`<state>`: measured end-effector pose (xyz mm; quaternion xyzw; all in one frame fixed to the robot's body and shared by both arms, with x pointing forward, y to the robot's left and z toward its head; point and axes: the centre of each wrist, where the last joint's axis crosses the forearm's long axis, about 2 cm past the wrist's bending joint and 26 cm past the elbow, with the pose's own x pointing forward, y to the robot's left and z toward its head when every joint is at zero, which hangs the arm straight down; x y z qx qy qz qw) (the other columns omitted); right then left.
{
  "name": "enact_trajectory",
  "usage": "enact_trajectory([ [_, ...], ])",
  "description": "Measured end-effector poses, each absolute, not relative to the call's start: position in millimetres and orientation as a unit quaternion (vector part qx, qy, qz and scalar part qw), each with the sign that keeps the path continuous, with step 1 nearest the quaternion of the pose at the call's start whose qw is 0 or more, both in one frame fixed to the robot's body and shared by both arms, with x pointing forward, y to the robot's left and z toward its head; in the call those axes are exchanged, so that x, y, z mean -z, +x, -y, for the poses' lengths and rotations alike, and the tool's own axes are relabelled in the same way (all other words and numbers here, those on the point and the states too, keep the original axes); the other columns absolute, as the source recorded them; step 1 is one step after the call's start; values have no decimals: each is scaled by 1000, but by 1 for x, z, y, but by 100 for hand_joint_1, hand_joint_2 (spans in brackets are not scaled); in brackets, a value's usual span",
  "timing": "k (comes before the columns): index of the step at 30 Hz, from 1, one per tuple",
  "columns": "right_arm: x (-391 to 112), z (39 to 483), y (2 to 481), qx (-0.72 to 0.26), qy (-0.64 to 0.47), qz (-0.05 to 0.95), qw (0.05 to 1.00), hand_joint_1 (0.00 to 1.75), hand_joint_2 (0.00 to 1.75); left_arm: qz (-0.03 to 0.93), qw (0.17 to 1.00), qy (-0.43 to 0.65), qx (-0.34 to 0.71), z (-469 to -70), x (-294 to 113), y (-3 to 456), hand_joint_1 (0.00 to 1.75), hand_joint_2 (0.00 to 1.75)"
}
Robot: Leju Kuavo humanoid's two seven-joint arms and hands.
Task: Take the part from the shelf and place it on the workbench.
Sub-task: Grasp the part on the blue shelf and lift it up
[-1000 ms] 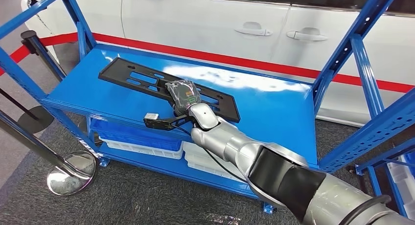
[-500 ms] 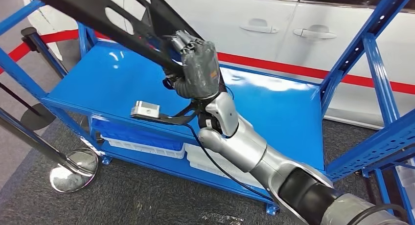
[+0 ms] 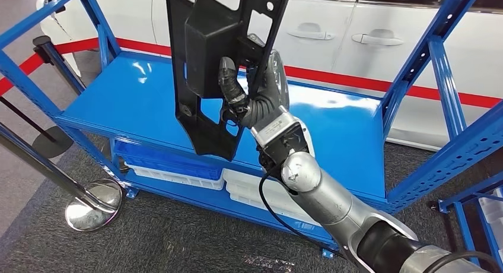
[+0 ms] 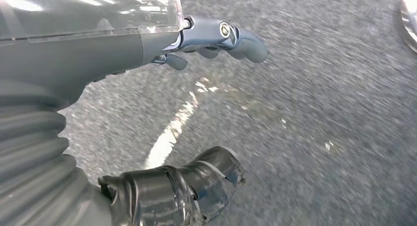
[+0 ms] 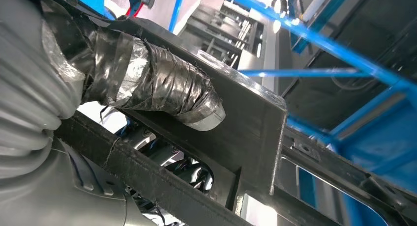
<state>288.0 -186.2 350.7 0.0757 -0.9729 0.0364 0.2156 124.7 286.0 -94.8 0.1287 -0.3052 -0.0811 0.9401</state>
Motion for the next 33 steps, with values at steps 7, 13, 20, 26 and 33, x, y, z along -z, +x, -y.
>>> enact_trajectory([
  [7, -345, 196, 287, -23, 85, 970, 228, 175, 175, 299, 942, 128, 78, -288, 96, 121, 0, 175],
  [13, -342, 198, 287, -24, 98, 966, 237, 175, 175, 299, 943, 128, 74, -289, 96, 120, 0, 175],
  [20, -342, 198, 287, -47, 116, 963, 239, 175, 175, 286, 946, 136, 69, -291, 97, 117, 0, 175],
  [26, -341, 197, 287, -51, 122, 961, 244, 175, 175, 284, 946, 139, 67, -292, 97, 118, 0, 175],
  [33, -341, 198, 288, -51, 145, 956, 249, 175, 175, 282, 946, 145, 68, -295, 97, 116, 0, 175],
])
